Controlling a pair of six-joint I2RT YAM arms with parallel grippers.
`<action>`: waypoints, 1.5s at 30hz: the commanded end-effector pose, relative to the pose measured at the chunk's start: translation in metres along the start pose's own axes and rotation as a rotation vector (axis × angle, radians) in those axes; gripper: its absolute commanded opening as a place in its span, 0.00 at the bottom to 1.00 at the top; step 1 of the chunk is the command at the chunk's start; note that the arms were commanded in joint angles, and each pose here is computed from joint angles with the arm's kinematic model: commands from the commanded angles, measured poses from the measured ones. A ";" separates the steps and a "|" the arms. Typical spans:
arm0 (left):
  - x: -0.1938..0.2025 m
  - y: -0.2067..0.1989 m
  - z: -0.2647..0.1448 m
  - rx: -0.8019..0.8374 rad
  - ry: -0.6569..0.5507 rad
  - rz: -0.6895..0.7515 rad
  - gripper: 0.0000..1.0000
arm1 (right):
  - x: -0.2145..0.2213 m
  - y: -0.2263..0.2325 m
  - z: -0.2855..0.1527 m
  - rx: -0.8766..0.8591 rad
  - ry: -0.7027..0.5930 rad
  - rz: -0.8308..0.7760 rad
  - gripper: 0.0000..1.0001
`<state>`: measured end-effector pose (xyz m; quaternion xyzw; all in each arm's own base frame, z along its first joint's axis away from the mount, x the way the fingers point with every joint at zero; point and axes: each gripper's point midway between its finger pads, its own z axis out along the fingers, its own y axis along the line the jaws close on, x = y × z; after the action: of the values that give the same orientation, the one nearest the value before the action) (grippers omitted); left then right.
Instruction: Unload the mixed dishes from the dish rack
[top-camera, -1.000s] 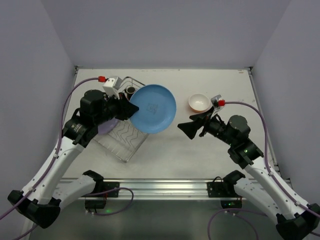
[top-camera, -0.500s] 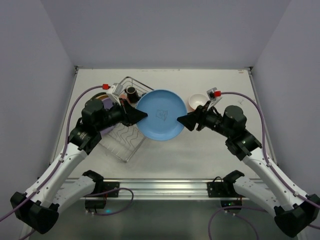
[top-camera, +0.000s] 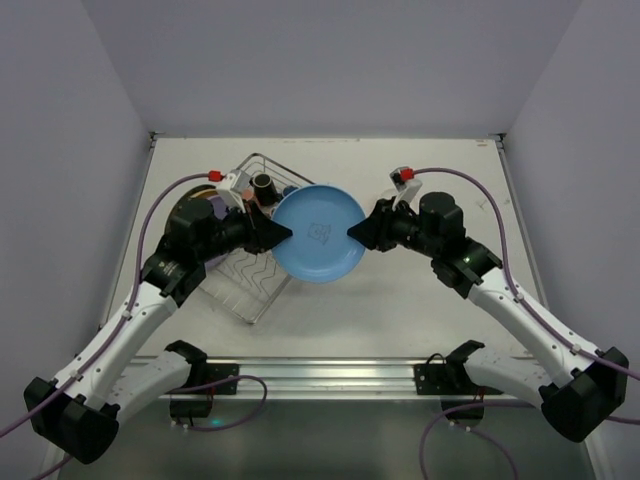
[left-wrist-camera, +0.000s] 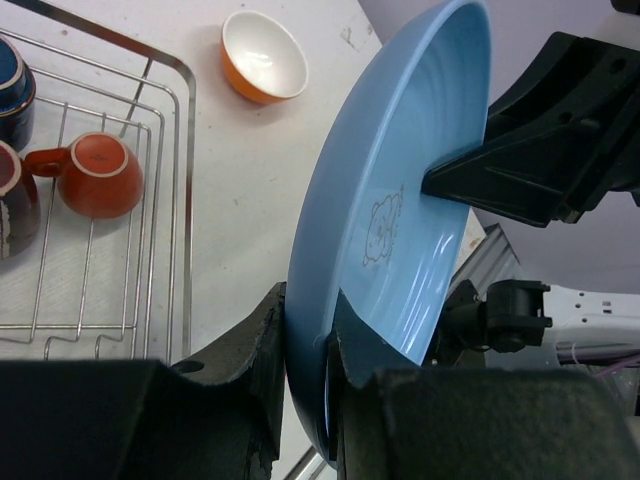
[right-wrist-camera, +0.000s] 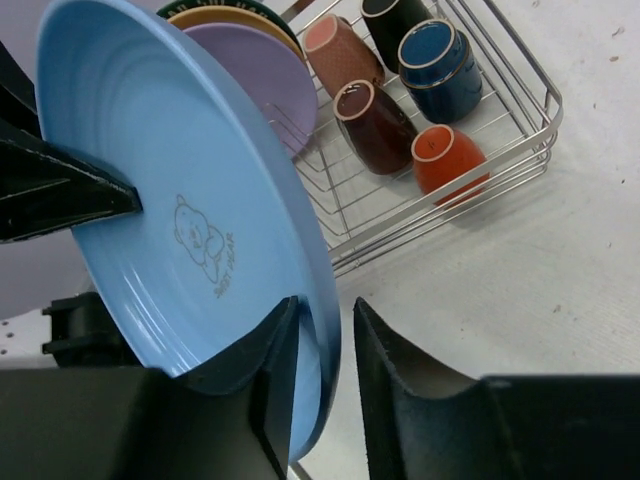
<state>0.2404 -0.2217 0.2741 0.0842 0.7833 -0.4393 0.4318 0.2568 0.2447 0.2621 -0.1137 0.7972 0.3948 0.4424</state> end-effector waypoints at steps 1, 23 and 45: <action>-0.005 -0.008 0.000 0.035 -0.011 0.042 0.00 | -0.017 0.007 -0.002 0.021 -0.048 -0.020 0.25; -0.054 0.068 -0.073 -0.575 -0.169 0.239 1.00 | -0.069 -0.171 -0.115 0.502 -0.423 0.365 0.00; -0.033 0.114 -0.116 -0.782 -0.288 0.304 1.00 | -0.087 -0.337 -0.208 0.840 -0.908 0.957 0.00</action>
<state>0.2443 -0.0638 0.2547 -0.0184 0.8151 -0.0623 0.5756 0.3428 -0.1107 0.2033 0.5350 0.6580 0.2324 0.4763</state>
